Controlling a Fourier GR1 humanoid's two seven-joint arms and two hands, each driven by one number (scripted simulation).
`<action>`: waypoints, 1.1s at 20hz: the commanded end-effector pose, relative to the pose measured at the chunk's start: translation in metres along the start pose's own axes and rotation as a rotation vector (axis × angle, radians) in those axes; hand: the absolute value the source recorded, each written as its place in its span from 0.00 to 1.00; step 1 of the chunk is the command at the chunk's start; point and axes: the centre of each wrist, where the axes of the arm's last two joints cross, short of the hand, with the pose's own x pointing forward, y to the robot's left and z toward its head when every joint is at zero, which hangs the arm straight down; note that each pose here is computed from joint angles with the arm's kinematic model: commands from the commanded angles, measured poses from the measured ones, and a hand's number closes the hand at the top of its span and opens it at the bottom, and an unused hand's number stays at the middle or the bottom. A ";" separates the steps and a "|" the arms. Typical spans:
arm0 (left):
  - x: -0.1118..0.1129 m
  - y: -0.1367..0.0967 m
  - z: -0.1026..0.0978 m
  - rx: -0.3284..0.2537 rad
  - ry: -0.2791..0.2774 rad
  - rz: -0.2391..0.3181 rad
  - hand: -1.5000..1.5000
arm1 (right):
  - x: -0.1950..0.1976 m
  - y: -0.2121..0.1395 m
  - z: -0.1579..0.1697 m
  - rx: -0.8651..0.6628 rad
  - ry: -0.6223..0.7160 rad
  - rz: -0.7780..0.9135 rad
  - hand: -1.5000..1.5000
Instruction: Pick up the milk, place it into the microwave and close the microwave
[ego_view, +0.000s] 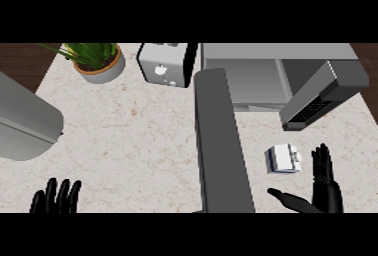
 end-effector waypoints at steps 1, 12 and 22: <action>-0.003 0.018 0.013 0.001 -0.003 0.009 0.00 | -0.022 0.018 0.000 0.011 -0.004 -0.010 0.00; -0.007 0.009 0.013 0.004 0.002 -0.006 0.00 | -0.049 0.007 -0.002 0.039 -0.035 0.016 0.00; -0.008 0.005 0.020 0.000 0.015 0.004 0.00 | -0.053 0.022 -0.023 0.081 -0.069 -0.018 0.00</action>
